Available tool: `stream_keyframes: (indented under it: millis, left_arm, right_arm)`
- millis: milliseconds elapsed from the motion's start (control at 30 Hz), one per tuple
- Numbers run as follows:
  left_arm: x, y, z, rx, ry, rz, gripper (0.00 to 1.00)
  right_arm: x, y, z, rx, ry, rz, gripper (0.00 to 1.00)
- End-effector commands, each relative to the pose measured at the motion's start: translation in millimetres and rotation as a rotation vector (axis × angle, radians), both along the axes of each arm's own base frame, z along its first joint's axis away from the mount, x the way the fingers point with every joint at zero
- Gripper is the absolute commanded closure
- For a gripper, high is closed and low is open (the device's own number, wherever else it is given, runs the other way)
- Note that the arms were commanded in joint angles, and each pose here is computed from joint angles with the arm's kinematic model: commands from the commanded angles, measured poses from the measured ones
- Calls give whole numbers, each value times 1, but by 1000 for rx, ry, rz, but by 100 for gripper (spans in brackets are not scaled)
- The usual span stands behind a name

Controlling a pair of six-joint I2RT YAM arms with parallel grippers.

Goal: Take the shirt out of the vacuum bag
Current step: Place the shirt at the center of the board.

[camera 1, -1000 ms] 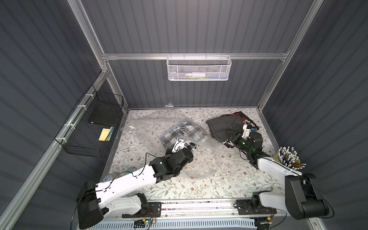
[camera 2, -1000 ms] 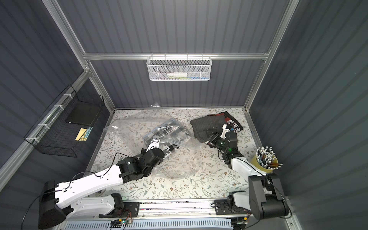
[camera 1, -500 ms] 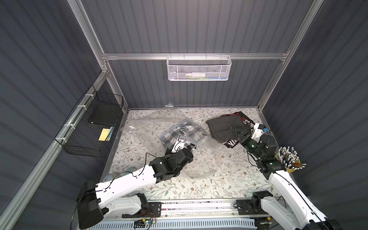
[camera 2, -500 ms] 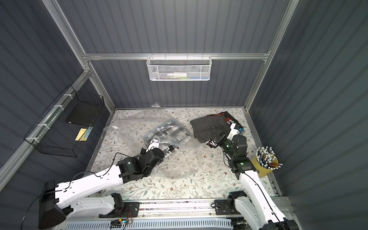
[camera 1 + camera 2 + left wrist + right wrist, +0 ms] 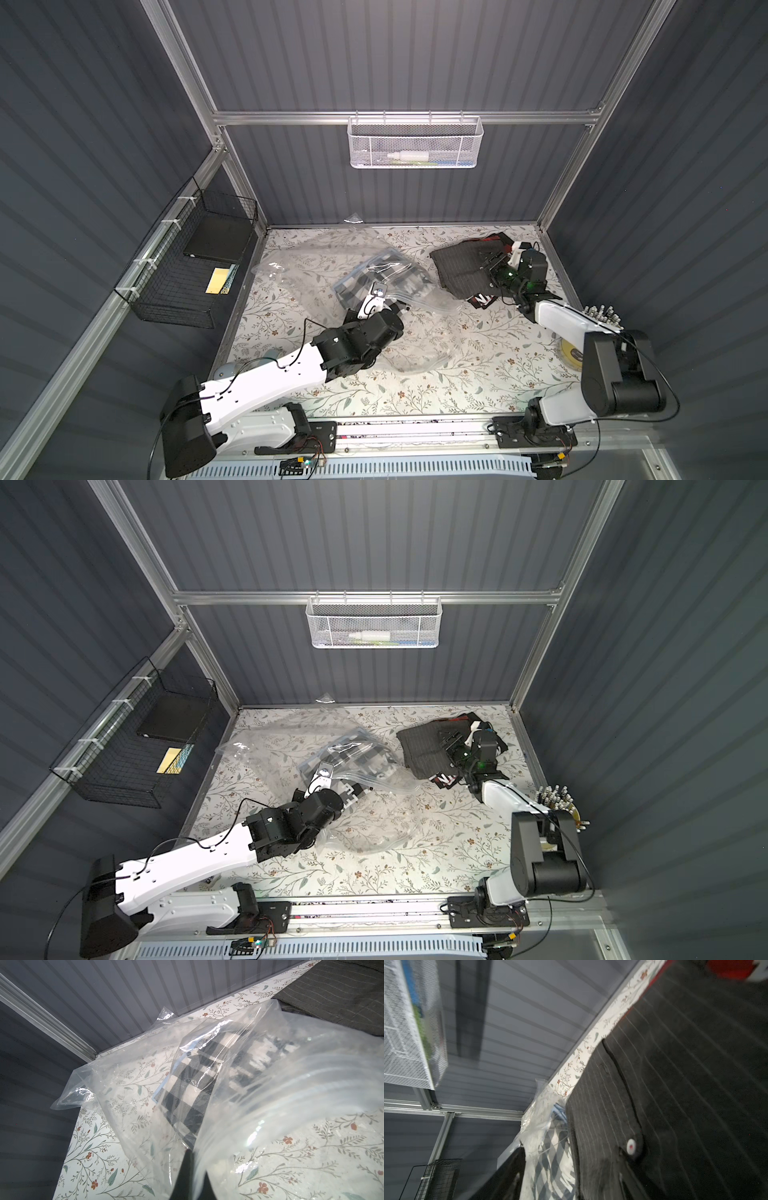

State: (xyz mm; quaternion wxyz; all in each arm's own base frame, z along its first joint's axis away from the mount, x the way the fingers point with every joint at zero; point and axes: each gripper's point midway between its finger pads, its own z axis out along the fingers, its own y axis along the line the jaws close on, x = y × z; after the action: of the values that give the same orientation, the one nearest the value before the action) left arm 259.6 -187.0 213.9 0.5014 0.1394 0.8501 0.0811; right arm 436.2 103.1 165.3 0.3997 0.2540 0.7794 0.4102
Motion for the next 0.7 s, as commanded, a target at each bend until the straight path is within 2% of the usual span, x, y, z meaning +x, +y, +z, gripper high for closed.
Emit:
stream_keyframes:
  millis: [0,133,267,500,667]
  left_arm:
    - [-2,6,9,11,-16,9,100]
    - [-1,3,3,23,-9,-2,100]
    - [0,2,-1,37,1,0,100]
    - [0,2,-3,33,2,1,100]
    - [0,-1,-7,33,12,-4,100]
  right_arm:
    - [1,8,-21,36,3,23,31]
    - [8,0,-60,-33,76,2,32]
    - [19,-18,-73,-111,92,-64,32]
    - [43,-41,-62,-146,79,-139,32]
    - [63,-35,-49,-149,54,-105,32]
